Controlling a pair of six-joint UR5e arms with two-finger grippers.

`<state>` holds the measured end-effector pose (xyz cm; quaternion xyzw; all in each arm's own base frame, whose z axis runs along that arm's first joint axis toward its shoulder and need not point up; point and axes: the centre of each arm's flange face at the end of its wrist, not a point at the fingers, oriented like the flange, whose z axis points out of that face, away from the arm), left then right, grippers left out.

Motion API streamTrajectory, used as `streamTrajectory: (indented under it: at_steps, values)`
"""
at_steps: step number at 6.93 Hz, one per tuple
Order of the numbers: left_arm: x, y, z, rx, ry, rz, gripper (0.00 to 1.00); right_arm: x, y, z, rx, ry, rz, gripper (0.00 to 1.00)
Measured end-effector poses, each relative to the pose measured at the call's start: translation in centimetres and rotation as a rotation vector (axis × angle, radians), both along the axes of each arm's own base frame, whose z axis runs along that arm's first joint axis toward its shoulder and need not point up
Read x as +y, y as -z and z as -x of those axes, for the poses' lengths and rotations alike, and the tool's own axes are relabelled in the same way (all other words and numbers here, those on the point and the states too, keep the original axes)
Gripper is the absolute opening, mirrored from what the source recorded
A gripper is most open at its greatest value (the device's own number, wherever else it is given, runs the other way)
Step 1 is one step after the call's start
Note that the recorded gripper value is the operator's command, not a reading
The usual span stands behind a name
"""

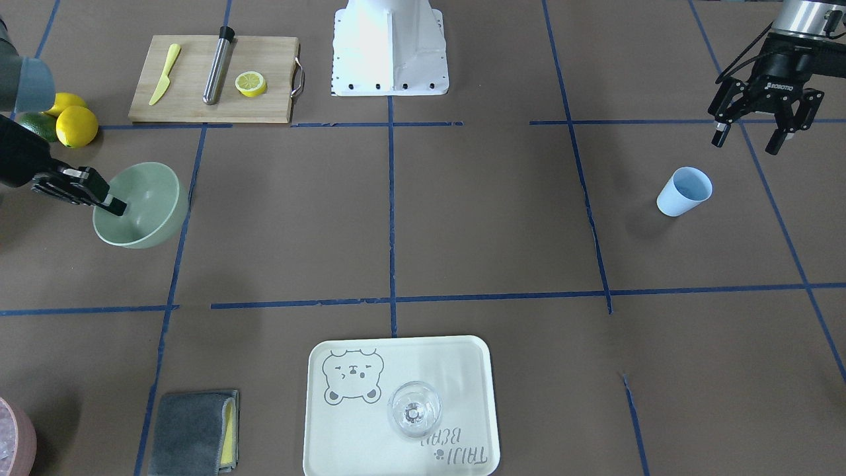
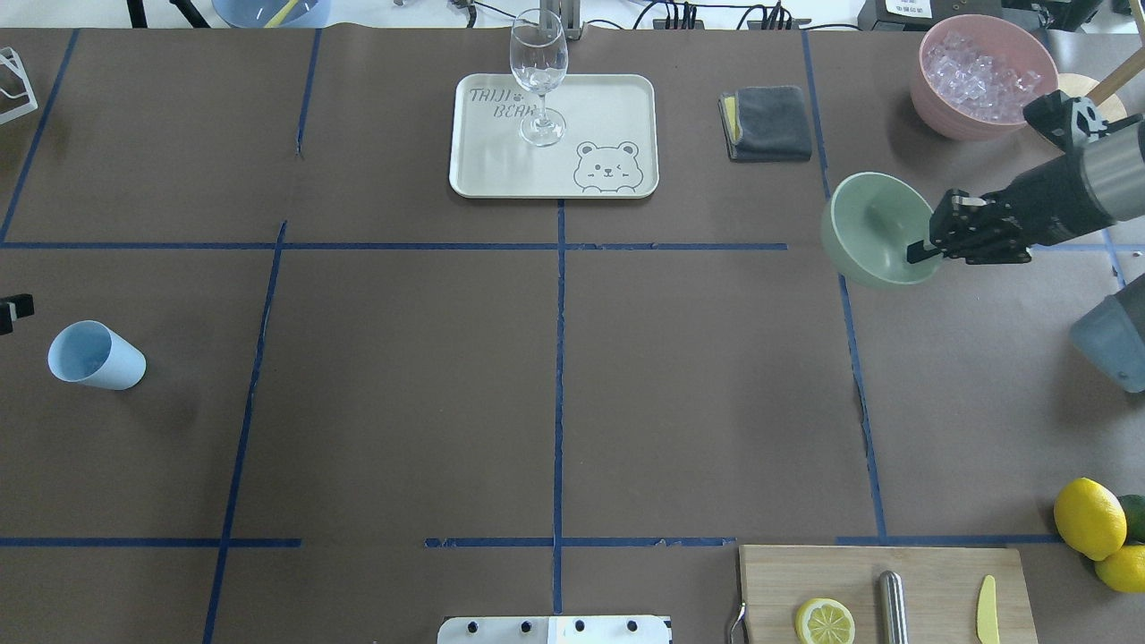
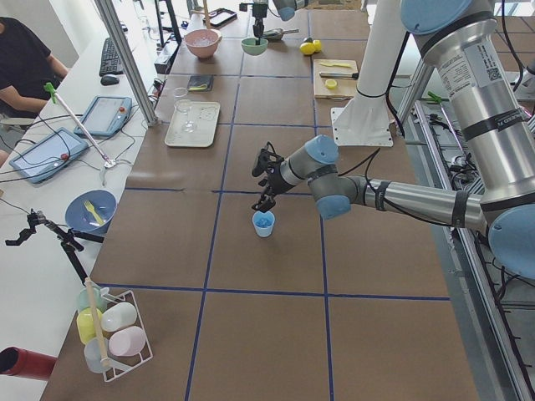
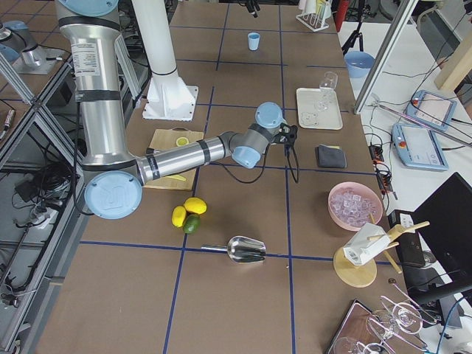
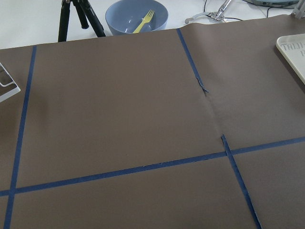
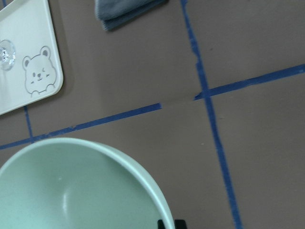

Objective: Pour ice into bowl

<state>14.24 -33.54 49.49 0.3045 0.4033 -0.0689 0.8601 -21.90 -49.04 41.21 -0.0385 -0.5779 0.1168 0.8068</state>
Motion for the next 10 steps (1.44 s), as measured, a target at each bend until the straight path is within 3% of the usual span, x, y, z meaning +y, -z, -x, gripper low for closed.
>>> streamTrajectory:
  at_steps: [2,5,7,10]
  values:
    - [2.9,-3.1,-5.0,0.018,0.065,0.083,1.00,-0.1,6.9,6.1,-0.029,-0.004,0.054,0.00]
    - [6.2,-8.0,-9.8,-0.005,0.124,0.142,1.00,2.3,19.6,16.3,0.075,-0.022,0.069,0.00]
    - [6.6,-9.3,-11.1,-0.014,0.173,0.127,1.00,4.3,23.1,20.2,0.112,-0.018,0.051,0.00]
    - [4.8,-9.4,-12.5,-0.017,0.305,0.025,1.00,6.2,23.7,22.6,0.126,-0.002,0.034,0.00]
